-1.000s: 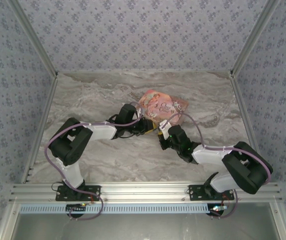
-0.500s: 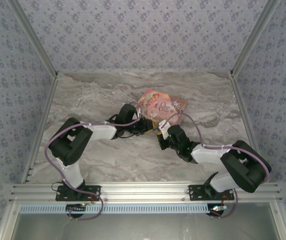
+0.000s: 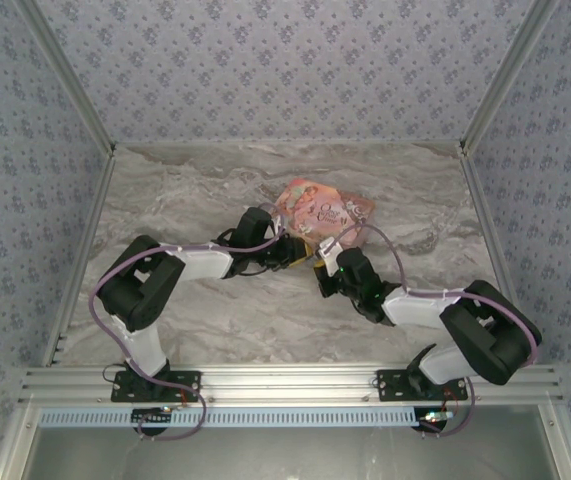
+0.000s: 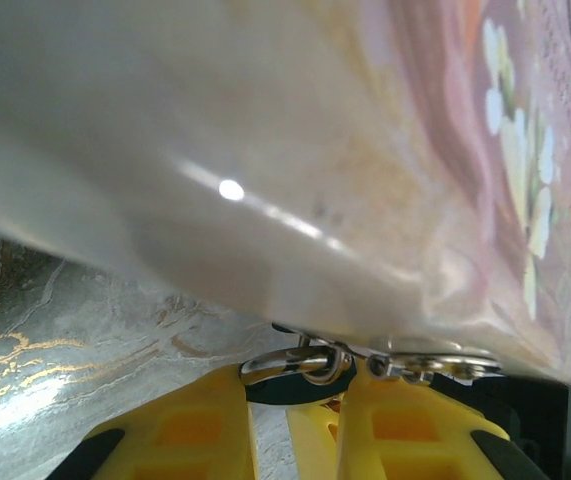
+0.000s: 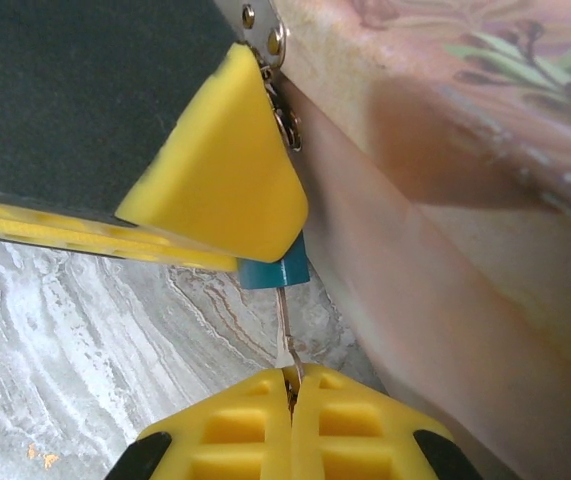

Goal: Unlock the padlock with the key

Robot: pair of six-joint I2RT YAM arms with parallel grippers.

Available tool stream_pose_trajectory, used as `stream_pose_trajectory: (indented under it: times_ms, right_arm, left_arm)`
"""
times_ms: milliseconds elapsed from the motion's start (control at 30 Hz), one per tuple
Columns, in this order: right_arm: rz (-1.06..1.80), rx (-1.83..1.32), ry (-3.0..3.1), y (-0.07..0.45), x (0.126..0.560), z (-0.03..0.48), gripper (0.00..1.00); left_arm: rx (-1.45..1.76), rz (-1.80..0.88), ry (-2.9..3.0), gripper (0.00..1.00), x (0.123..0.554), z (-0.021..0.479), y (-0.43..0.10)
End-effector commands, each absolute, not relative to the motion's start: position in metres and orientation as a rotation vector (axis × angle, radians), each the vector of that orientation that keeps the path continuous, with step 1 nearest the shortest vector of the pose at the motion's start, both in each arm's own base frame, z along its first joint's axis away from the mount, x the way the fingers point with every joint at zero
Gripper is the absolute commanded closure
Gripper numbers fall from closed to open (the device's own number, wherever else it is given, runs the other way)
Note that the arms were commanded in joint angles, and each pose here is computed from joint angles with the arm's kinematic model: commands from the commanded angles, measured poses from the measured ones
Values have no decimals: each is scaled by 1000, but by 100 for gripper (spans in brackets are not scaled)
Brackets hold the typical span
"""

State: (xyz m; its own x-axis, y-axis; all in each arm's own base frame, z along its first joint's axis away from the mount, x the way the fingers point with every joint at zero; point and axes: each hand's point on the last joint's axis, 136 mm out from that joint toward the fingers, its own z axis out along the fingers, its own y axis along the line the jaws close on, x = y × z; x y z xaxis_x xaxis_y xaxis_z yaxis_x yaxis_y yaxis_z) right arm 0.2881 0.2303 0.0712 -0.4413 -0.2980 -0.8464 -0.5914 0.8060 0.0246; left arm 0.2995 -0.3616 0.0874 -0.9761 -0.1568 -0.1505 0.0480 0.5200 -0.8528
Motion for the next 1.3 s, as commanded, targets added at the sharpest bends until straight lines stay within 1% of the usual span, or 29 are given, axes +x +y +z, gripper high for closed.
stream_pose_trajectory:
  times_ms: [0, 233, 867, 1267]
  right_arm:
    - [501, -575, 1945, 240, 305, 104, 100]
    - [534, -600, 1938, 244, 305, 108, 100]
    - [637, -581, 1834, 256, 323, 146, 100]
    - [756, -588, 1797, 262, 321, 160, 100]
  left_arm:
    - [8, -1577, 2505, 81, 282, 123, -377]
    - [14, -1594, 2498, 81, 280, 128, -381]
    - [37, -1612, 2507, 81, 272, 130, -389]
    - [29, -1624, 2506, 81, 272, 129, -390]
